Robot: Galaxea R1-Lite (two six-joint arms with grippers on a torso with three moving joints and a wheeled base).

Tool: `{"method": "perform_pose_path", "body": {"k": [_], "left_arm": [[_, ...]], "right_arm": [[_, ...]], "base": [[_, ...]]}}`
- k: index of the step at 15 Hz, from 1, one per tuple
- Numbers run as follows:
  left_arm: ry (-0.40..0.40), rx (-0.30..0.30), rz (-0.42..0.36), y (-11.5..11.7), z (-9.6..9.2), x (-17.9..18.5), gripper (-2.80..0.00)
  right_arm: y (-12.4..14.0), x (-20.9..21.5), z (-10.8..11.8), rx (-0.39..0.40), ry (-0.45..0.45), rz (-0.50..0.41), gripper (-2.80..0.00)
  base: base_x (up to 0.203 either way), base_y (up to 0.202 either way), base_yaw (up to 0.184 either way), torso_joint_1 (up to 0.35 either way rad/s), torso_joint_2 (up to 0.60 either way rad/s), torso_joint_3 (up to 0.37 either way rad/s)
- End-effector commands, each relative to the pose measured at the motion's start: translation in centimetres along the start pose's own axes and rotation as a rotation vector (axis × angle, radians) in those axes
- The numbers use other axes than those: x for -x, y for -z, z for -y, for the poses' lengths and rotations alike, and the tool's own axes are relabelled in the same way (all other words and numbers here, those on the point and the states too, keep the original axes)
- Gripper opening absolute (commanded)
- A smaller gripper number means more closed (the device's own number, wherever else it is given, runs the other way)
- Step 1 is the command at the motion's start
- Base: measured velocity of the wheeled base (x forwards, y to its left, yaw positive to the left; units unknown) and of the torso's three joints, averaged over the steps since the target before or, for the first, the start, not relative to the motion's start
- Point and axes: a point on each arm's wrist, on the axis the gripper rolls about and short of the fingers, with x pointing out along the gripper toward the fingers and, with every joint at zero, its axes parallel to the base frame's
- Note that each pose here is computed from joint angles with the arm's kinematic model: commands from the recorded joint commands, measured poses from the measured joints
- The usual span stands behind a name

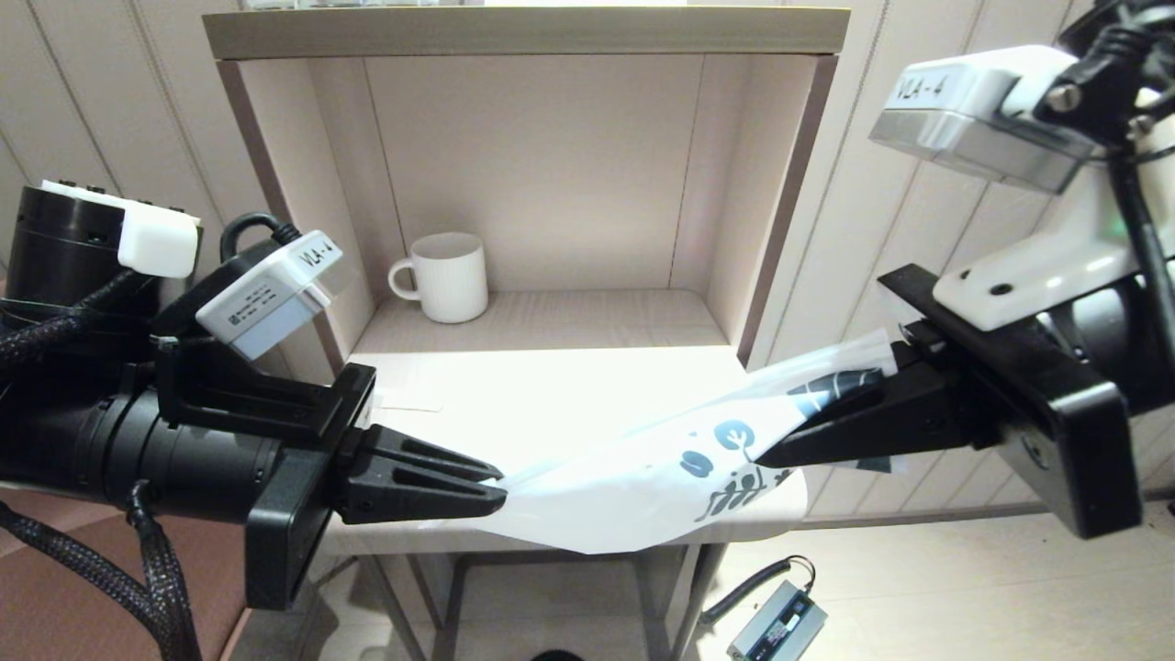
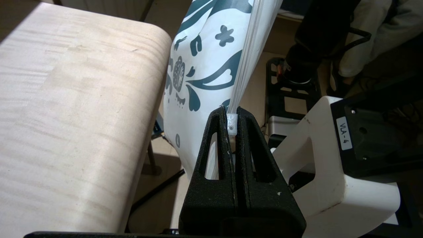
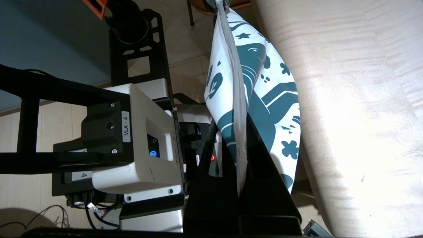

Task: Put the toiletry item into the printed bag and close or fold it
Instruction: Open the storage bag

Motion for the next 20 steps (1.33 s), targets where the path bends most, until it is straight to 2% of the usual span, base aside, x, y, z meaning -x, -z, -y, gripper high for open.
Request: {"method": "perform_pose_path", "body": {"k": [1, 9, 20], "left_arm": [[0.002, 0.002, 0.000, 0.1, -0.1, 0.0, -2.80], [0.000, 0.005, 0.000, 0.1, -0.2, 0.0, -2.80], [-0.011, 0.016, 0.001, 0.1, -0.5, 0.2, -2.80]], "right_arm": [[0.0, 0.3, -0.2, 0.004, -0.003, 0.004, -2.80], [-0.1, 2.8, -0.8, 0.018, 0.059, 0.052, -2.80], [0.4, 2.6, -0.7, 0.001, 0.054, 0.041, -2.80]], "base": [[0.000, 0.000, 0.000, 0.000, 0.00, 0.000], [0.000, 0.000, 0.000, 0.000, 0.00, 0.000], [0.000, 0.000, 0.000, 0.000, 0.00, 0.000]]}}
